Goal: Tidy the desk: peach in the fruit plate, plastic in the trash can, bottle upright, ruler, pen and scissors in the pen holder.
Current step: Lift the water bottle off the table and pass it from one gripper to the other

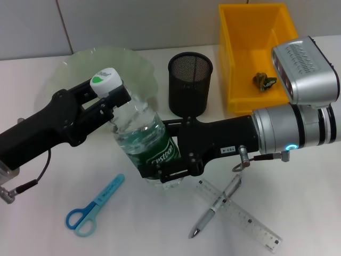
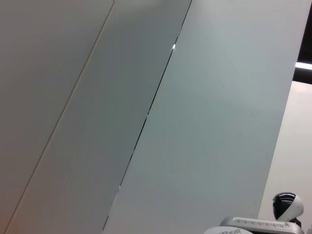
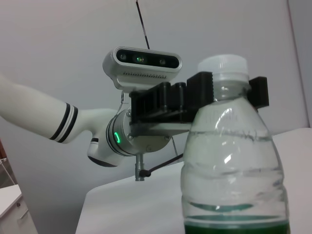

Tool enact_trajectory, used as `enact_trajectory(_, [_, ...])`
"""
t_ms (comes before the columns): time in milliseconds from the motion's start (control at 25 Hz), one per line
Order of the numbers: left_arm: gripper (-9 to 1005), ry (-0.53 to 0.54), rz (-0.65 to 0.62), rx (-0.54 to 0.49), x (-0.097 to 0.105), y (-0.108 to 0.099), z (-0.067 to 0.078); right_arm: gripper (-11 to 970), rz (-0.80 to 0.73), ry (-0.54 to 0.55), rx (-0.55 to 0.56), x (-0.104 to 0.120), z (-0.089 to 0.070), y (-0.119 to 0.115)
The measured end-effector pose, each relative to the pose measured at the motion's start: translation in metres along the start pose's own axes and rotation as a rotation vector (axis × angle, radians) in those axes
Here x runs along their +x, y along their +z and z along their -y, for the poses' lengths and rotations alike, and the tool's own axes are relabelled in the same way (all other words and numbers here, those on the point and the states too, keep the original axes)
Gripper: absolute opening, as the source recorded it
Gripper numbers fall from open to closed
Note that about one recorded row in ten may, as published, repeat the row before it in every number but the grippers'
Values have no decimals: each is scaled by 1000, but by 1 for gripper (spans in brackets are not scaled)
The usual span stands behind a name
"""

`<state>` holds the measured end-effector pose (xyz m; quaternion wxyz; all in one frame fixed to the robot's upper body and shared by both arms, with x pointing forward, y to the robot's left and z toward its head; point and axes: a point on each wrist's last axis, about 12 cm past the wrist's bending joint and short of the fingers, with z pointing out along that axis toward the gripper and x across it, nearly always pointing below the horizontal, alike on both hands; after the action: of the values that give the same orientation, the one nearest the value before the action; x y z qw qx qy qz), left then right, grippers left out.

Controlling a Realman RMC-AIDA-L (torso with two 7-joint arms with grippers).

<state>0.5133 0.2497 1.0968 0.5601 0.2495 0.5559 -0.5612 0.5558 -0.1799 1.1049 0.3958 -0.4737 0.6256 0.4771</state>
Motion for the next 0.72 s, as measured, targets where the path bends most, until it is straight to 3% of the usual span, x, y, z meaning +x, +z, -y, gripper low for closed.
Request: enact_trajectory(720, [439, 12, 24, -9, -4, -1, -2, 764, -38, 9, 26, 7, 2, -1])
